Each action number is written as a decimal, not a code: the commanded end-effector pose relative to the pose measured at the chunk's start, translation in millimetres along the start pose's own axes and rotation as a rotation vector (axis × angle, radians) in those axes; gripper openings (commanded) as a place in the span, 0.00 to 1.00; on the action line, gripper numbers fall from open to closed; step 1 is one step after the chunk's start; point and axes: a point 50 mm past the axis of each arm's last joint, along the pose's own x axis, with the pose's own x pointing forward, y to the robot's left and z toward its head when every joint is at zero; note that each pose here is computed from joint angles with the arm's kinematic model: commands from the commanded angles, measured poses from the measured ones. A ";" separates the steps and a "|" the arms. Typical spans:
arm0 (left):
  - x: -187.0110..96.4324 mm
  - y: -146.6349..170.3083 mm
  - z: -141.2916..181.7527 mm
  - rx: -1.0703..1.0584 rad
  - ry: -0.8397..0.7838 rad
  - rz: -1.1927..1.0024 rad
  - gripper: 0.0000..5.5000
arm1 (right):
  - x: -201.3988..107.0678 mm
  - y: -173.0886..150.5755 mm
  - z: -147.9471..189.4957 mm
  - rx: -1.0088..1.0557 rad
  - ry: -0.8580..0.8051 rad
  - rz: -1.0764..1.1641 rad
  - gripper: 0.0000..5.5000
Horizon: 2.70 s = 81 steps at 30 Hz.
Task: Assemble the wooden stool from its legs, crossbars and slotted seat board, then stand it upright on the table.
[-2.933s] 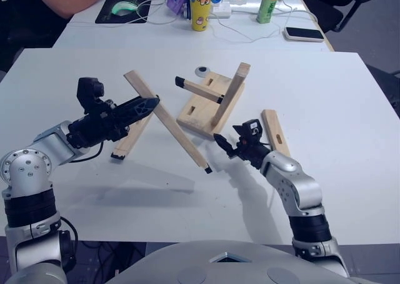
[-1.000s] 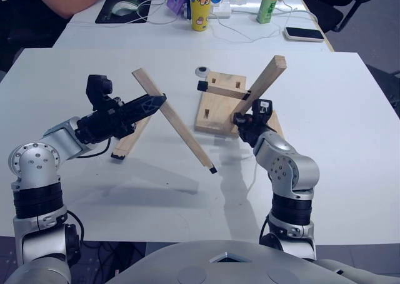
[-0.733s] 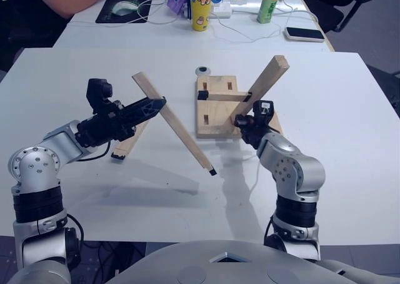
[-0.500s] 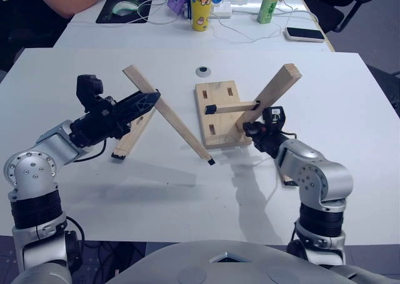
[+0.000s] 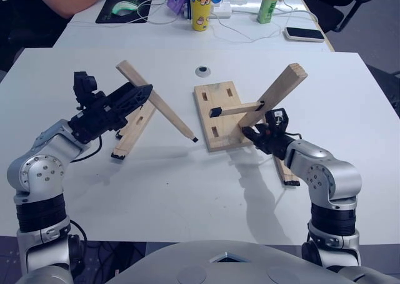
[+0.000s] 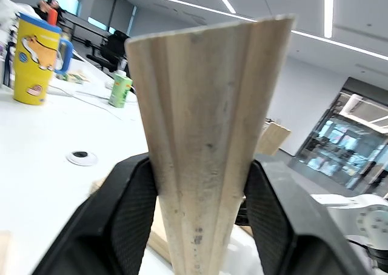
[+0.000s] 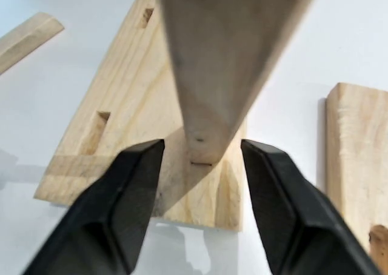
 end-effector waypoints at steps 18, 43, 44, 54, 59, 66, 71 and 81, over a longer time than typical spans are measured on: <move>43.2 -15.2 -13.3 0.205 0.022 -0.162 0.38 | 11.0 35.9 -26.5 0.175 -0.013 0.268 0.55; 39.8 -11.7 -49.6 0.382 0.330 -0.276 0.38 | 35.6 21.1 -80.7 -0.352 0.067 0.077 0.00; 37.3 -11.0 -49.1 0.383 0.345 -0.275 0.38 | 35.7 21.2 -81.1 -0.354 0.070 0.078 0.00; 47.9 -7.2 -22.6 0.462 0.358 -0.307 0.38 | 34.7 25.8 -96.3 -0.367 0.146 0.107 0.00; 53.4 -8.1 -7.4 0.493 0.380 -0.343 0.38 | 36.8 29.4 -91.6 -0.376 0.113 0.121 0.00; 57.8 -6.1 -0.5 0.512 0.436 -0.373 0.38 | 40.9 40.9 -82.8 -0.353 0.044 0.139 0.00; 61.3 -1.9 0.5 0.534 0.460 -0.366 0.38 | 40.7 48.0 -79.4 -0.348 0.013 0.161 0.00; 70.6 -5.0 -1.0 0.521 0.470 -0.401 0.38 | 47.2 57.6 -82.0 -0.367 0.044 0.207 0.00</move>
